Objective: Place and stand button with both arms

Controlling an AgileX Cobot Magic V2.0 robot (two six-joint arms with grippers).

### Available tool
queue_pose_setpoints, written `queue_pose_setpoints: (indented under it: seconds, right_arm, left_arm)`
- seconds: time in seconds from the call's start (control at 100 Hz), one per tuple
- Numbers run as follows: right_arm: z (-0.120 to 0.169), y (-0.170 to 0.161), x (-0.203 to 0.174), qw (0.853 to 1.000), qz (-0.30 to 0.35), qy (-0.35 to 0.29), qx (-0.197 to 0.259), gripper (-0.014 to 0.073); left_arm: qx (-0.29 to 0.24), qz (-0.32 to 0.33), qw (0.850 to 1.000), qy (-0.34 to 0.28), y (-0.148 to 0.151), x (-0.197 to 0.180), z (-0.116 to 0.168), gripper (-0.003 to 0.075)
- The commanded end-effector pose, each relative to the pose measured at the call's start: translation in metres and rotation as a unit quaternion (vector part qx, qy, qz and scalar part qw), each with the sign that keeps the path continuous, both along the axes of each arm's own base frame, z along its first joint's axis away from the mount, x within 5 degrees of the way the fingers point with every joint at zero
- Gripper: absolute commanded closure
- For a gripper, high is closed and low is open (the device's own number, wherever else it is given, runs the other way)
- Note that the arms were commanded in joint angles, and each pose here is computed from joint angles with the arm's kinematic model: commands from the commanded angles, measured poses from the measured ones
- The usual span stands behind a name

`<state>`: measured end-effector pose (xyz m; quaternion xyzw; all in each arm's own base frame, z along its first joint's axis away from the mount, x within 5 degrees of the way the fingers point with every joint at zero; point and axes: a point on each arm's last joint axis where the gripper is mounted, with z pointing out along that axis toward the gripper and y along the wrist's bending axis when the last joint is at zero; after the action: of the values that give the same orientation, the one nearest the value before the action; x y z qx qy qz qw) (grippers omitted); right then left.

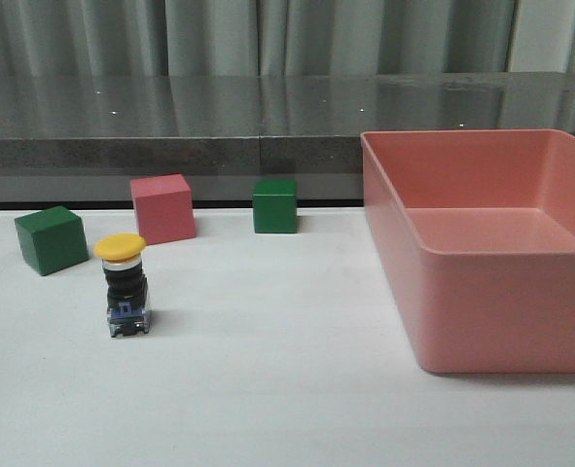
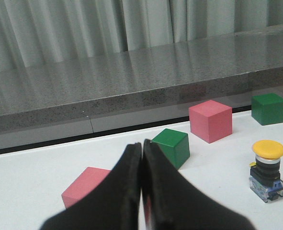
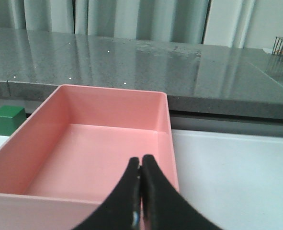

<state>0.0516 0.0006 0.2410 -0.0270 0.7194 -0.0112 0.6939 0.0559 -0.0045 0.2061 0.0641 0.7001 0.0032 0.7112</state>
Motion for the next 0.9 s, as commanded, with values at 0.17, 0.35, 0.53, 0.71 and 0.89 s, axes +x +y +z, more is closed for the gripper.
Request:
queue_pose_setpoints:
  seconds: [0.17,0.35,0.53,0.71,0.89]
  right_arm:
    - [-0.020,0.002,0.003,0.998,0.017,-0.068,0.000,0.0656]
    - [-0.032,0.003,0.003,0.998,0.018,-0.062,0.003,0.0656]
    - [-0.032,0.003,0.003,0.998,0.018,-0.062,0.003,0.0656]
    - [-0.032,0.003,0.003,0.998,0.018,-0.062,0.003,0.0656]
    - [-0.032,0.003,0.003,0.998,0.018,-0.062,0.003,0.0656]
  left_arm:
    - [-0.015,-0.003,0.999,-0.040,0.000,-0.002,-0.001,0.0739]
    - [-0.015,-0.003,0.999,-0.040,0.000,-0.002,-0.001,0.0739]
    - [-0.015,-0.003,0.999,-0.040,0.000,-0.002,-0.001,0.0739]
    - [-0.015,-0.003,0.999,-0.040,0.000,-0.002,-0.001,0.0739]
    - [-0.015,-0.003,0.999,-0.040,0.000,-0.002,-0.001,0.0739]
